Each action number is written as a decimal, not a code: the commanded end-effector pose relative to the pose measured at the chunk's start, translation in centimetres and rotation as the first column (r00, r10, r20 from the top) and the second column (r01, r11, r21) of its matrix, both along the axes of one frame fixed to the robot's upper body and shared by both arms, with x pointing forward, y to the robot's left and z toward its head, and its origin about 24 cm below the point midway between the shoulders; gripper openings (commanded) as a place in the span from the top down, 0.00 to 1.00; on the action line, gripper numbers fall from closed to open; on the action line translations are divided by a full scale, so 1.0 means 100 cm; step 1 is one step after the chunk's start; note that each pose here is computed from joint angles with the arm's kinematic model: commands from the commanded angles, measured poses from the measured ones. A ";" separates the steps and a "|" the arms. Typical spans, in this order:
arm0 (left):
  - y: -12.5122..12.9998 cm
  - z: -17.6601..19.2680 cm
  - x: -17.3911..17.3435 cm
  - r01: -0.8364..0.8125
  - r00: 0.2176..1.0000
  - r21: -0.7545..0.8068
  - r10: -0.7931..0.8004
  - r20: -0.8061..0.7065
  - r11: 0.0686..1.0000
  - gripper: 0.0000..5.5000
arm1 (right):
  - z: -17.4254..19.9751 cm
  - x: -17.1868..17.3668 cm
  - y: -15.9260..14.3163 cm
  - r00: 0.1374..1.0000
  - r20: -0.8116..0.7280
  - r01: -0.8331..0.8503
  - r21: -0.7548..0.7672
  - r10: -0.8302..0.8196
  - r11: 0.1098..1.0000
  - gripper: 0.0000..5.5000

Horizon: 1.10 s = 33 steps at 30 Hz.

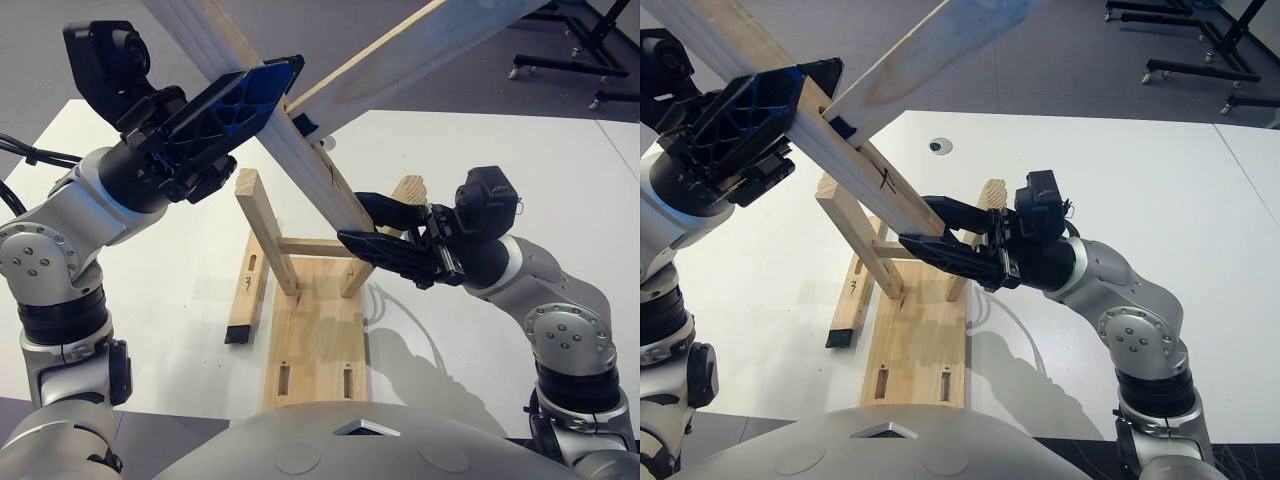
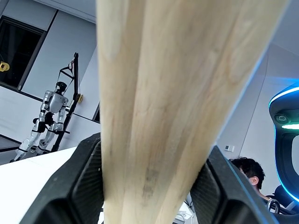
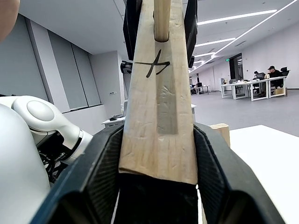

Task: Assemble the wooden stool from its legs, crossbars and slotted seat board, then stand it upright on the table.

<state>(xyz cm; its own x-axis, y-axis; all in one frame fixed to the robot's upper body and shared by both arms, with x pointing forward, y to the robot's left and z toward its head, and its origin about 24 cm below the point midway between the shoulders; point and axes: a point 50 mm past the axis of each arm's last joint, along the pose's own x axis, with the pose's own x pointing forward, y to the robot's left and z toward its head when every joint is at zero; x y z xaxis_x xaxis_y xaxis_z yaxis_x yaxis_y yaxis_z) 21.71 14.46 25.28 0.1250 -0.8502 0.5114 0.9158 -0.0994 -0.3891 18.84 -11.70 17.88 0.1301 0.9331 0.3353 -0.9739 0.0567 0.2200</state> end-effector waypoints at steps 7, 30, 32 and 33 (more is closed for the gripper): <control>-0.002 0.005 -0.005 0.075 0.997 -0.063 -0.074 0.019 0.995 0.59 | -0.018 -0.004 0.010 0.995 -0.025 -0.099 -0.081 0.097 0.992 0.62; -0.007 0.007 -0.002 0.048 0.999 -0.066 -0.047 0.028 0.997 0.59 | -0.020 0.011 0.034 0.984 0.001 -0.178 -0.136 0.180 0.974 0.62; -0.004 0.005 -0.005 0.027 0.999 -0.071 -0.025 0.030 0.997 0.59 | -0.018 0.016 0.030 0.987 0.028 -0.154 -0.168 0.161 0.974 0.62; -0.003 0.004 -0.005 0.021 0.999 -0.069 -0.019 0.029 0.997 0.59 | -0.015 0.017 0.027 0.988 0.041 -0.139 -0.177 0.149 0.974 0.62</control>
